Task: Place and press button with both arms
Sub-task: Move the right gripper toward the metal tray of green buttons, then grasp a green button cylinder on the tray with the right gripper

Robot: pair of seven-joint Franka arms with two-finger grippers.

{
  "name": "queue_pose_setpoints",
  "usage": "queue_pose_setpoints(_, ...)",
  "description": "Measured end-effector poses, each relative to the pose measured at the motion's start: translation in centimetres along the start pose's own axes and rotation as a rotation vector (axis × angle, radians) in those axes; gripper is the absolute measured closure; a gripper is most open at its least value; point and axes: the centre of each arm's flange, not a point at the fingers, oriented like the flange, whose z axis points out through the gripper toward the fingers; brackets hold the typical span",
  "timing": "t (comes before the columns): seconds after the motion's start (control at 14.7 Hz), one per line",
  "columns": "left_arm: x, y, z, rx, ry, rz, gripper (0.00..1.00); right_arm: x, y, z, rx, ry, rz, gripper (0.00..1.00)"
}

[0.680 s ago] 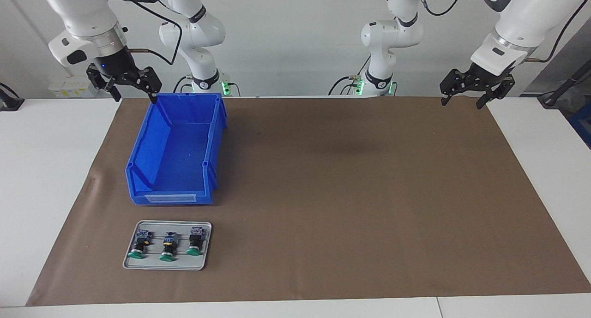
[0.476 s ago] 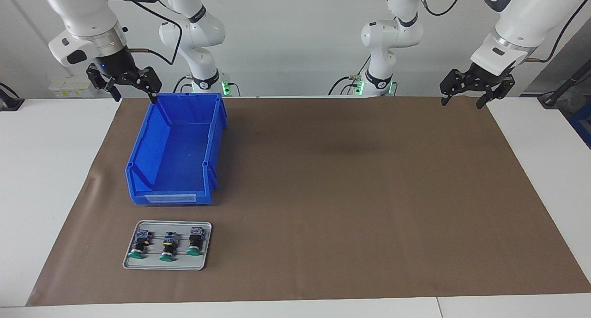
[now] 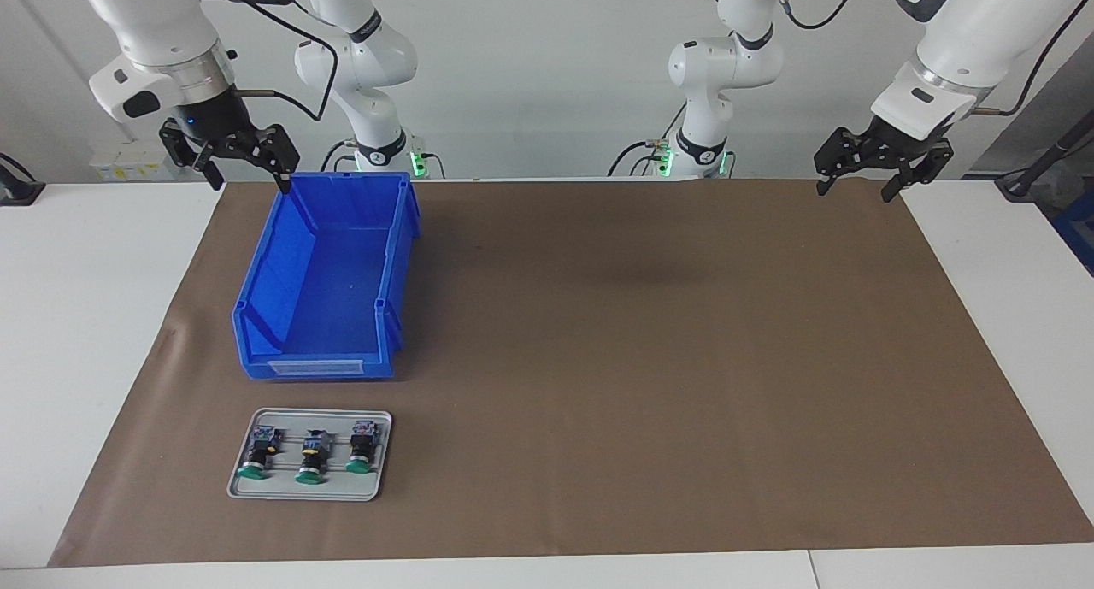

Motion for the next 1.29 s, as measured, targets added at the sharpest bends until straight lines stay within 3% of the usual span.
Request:
queue_pose_setpoints(0.2, 0.0, 0.0, 0.0, 0.0, 0.0, 0.0, 0.0, 3.7, -1.0, 3.4, 0.0, 0.082, -0.023, 0.0)
queue_pose_setpoints(0.75, 0.0, 0.0, 0.0, 0.0, 0.0, 0.0, 0.0, 16.7, -5.2, 21.3, 0.054, 0.18, -0.02, 0.0)
queue_pose_setpoints(1.09, 0.0, 0.0, 0.0, 0.0, 0.0, 0.0, 0.0, 20.2, -5.1, 30.7, 0.025, 0.223, -0.093, 0.0)
queue_pose_setpoints(1.29, 0.0, 0.0, 0.0, 0.0, 0.0, 0.0, 0.0, 20.7, -4.2, 32.7, 0.015, 0.231, -0.115, 0.0)
